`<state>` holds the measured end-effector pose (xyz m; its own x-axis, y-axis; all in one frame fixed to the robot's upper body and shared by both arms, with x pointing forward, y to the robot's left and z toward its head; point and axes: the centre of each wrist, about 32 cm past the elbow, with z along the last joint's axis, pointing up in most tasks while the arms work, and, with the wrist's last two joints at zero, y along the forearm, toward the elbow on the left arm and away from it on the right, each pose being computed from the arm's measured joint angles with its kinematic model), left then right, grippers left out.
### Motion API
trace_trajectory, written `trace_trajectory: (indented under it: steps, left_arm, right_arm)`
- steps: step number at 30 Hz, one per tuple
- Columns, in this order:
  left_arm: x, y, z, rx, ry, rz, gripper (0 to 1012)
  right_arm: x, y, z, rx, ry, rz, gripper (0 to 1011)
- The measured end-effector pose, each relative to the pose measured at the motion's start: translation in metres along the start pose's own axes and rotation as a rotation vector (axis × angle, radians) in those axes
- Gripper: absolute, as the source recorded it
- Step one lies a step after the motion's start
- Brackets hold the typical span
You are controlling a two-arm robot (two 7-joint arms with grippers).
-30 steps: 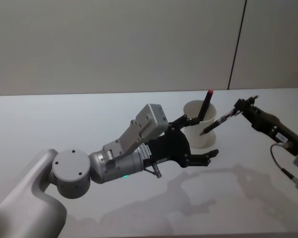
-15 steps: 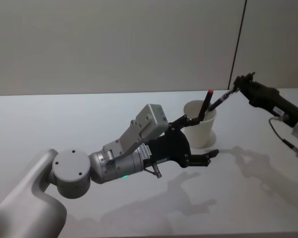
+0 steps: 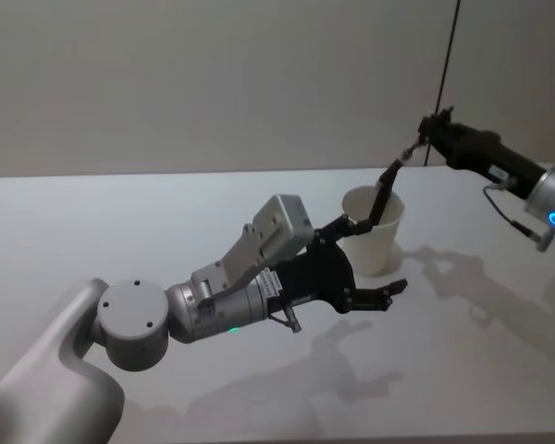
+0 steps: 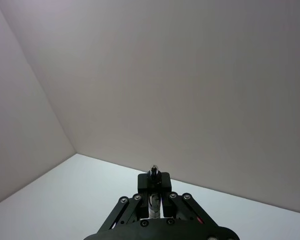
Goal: Place the pen into the pen holder.
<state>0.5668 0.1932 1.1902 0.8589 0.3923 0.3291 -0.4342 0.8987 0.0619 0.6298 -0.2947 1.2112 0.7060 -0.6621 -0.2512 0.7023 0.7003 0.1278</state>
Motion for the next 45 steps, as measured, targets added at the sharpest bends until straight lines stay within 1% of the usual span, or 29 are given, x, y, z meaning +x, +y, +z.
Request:
trace_trajectory:
  steps: [3, 4, 6, 8, 10, 14, 19, 22, 30, 31, 32, 34, 35, 39, 40, 42, 43, 45]
  left_arm:
    - [0.0000, 0.0000, 0.0000, 0.000, 0.000, 0.000, 1000]
    - [0.0000, 0.0000, 0.0000, 0.000, 0.000, 0.000, 1000]
    - [0.0000, 0.0000, 0.0000, 0.000, 0.000, 0.000, 1000]
    - [0.0000, 0.0000, 0.0000, 0.000, 0.000, 0.000, 1000]
    - [0.0000, 0.0000, 0.0000, 0.000, 0.000, 0.000, 1000]
    - [0.0000, 0.0000, 0.0000, 0.000, 0.000, 0.000, 1000]
    - [0.0000, 0.0000, 0.0000, 0.000, 0.000, 0.000, 1000]
    - [0.0000, 0.0000, 0.0000, 0.000, 0.000, 0.000, 1000]
    - [0.0000, 0.0000, 0.0000, 0.000, 0.000, 0.000, 1000]
    - [0.0000, 0.0000, 0.0000, 0.000, 0.000, 0.000, 1000]
    - [0.0000, 0.0000, 0.0000, 0.000, 0.000, 0.000, 1000]
    - [0.0000, 0.0000, 0.0000, 0.000, 0.000, 0.000, 1000]
    - [0.0000, 0.0000, 0.0000, 0.000, 0.000, 0.000, 1000]
    - [0.0000, 0.0000, 0.0000, 0.000, 0.000, 0.000, 1000]
    - [0.0000, 0.0000, 0.0000, 0.000, 0.000, 0.000, 1000]
    - [0.0000, 0.0000, 0.0000, 0.000, 0.000, 0.000, 1000]
    - [0.0000, 0.0000, 0.0000, 0.000, 0.000, 0.000, 1000]
    - [0.0000, 0.0000, 0.0000, 0.000, 0.000, 0.000, 1000]
  right_arm:
    - [0.005, 0.005, 0.000, -0.009, -0.007, 0.010, 130]
    - [0.008, 0.010, 0.002, -0.012, -0.012, 0.016, 131]
    - [0.014, 0.014, 0.000, -0.028, -0.013, 0.022, 130]
    - [0.015, 0.015, 0.000, -0.032, -0.013, 0.024, 130]
    - [0.020, 0.022, 0.000, -0.045, -0.019, 0.038, 130]
    - [0.025, 0.027, -0.004, -0.070, -0.017, 0.047, 130]
    - [0.029, 0.036, -0.007, -0.099, -0.018, 0.060, 130]
    - [0.030, 0.039, -0.009, -0.111, -0.020, 0.064, 130]
    - [0.029, 0.047, -0.014, -0.148, -0.034, 0.074, 132]
    - [0.028, 0.049, -0.014, -0.151, -0.039, 0.077, 156]
    - [0.027, 0.050, -0.016, -0.159, -0.041, 0.076, 203]
    - [0.027, 0.051, -0.017, -0.163, -0.045, 0.077, 213]
    - [0.026, 0.052, -0.018, -0.168, -0.047, 0.078, 288]
    - [0.025, 0.054, -0.020, -0.178, -0.053, 0.081, 366]
    - [0.024, 0.055, -0.020, -0.180, -0.055, 0.082, 427]
    - [0.024, 0.055, -0.021, -0.182, -0.056, 0.083, 485]
    - [0.024, 0.055, -0.021, -0.182, -0.056, 0.083, 485]
    - [0.023, 0.056, -0.022, -0.183, -0.059, 0.084, 565]
